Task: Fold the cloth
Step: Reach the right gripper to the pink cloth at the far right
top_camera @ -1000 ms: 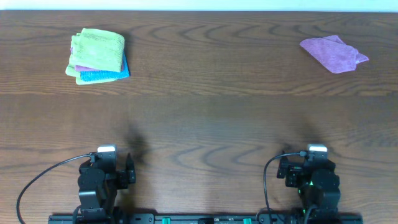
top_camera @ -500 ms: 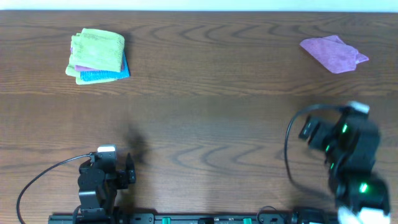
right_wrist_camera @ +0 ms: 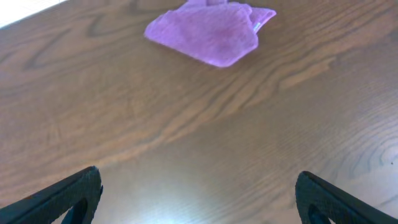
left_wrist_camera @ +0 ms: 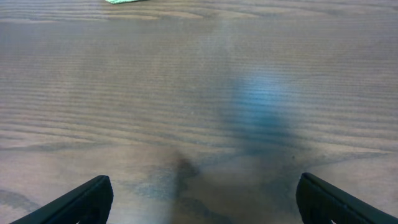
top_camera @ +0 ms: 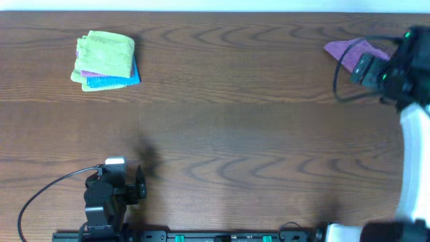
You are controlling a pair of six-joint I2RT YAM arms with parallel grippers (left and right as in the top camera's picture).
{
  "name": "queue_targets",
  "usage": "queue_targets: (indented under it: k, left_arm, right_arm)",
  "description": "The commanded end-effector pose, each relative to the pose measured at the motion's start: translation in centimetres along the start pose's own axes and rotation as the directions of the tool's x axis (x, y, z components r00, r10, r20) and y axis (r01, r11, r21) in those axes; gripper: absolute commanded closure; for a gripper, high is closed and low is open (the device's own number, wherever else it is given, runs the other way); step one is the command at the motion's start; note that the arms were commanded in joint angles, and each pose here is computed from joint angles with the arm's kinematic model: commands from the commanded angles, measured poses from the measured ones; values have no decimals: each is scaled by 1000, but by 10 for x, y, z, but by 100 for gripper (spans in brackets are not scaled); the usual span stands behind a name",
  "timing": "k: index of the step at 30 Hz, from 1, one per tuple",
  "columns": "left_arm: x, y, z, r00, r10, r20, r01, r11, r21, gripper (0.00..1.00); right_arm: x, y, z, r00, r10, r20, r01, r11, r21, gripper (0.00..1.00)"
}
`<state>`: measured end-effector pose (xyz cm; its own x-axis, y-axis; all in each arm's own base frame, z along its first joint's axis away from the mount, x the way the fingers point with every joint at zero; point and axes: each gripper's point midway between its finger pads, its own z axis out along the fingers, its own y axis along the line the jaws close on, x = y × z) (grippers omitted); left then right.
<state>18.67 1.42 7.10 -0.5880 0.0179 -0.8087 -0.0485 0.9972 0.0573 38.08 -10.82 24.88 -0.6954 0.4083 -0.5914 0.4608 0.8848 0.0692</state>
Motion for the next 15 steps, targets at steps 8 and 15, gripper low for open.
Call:
queue_targets:
  k: [8, 15]
  left_arm:
    - [10, 2, 2, 999, 10, -34, -11, 1000, -15, 5]
    - [10, 2, 2, 999, 10, -34, -11, 1000, -15, 5]
  right_arm:
    - [-52, -13, 51, 997, 82, -14, -82, 996, -14, 1]
    - [-74, -26, 67, 995, 69, 78, -74, 996, 57, 1]
